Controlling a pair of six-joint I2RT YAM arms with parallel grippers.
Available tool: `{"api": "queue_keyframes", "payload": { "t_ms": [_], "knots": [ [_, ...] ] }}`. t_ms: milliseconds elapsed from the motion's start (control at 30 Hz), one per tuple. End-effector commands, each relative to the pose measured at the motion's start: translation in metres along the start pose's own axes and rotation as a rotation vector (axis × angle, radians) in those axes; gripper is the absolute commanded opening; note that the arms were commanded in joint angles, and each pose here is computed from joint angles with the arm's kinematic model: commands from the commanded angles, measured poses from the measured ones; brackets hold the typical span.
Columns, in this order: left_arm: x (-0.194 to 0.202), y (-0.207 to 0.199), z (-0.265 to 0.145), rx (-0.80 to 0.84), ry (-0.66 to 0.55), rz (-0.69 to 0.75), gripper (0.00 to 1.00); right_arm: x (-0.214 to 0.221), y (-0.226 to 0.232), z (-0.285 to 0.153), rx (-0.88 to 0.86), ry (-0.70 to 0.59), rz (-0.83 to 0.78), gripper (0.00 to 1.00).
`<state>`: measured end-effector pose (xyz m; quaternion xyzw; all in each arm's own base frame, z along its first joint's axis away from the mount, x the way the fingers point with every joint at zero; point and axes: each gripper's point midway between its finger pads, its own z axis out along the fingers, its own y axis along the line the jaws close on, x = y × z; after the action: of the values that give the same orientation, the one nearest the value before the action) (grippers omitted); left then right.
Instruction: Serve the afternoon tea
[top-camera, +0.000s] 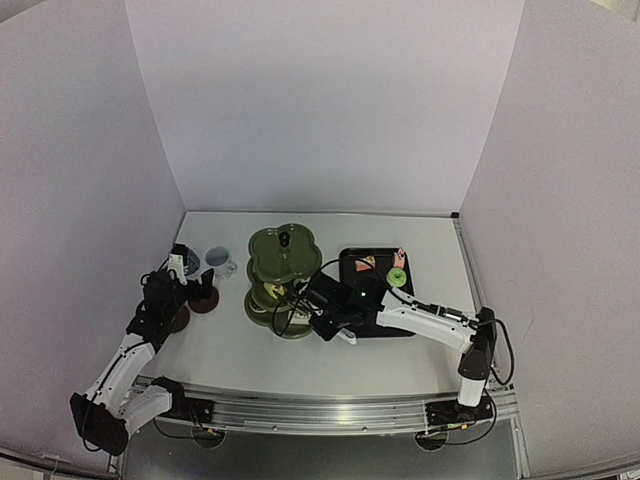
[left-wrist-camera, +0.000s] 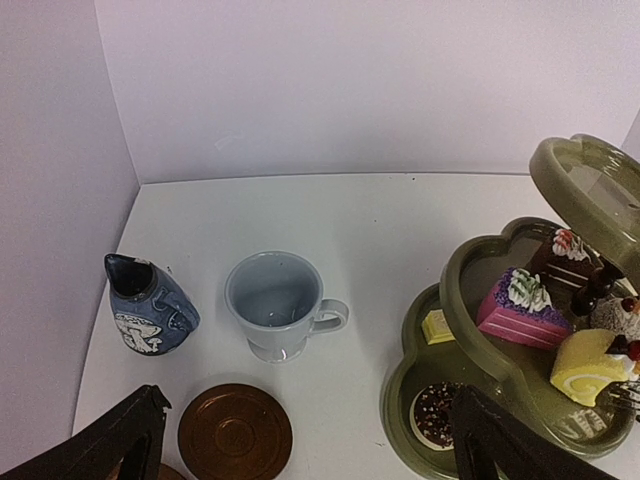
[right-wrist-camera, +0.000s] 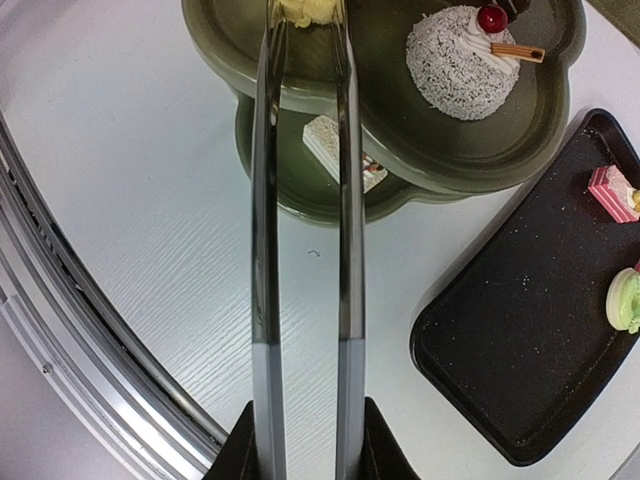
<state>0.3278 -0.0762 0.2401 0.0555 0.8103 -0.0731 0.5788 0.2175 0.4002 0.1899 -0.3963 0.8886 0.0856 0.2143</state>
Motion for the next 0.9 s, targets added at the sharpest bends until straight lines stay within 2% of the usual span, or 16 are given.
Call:
{"api": "queue_keyframes", "payload": {
  "t_ms": [0,200,500,867],
  "knots": [
    [-0.012,0.001,-0.002,-0.002,-0.045,-0.002,1.0,-0.018,-0.003,-0.013,0.002,-0.053,0.039,0.26],
    [-0.011,0.0,-0.001,0.001,-0.046,-0.003,1.0,-0.017,-0.005,-0.017,0.007,-0.054,0.048,0.34],
    [-0.01,0.0,-0.001,0.003,-0.042,-0.001,1.0,-0.017,-0.004,-0.025,-0.004,-0.055,0.048,0.37],
    [-0.009,0.0,-0.001,0.004,-0.04,0.003,0.99,-0.009,-0.003,-0.035,-0.027,-0.041,0.056,0.35]
  ]
}}
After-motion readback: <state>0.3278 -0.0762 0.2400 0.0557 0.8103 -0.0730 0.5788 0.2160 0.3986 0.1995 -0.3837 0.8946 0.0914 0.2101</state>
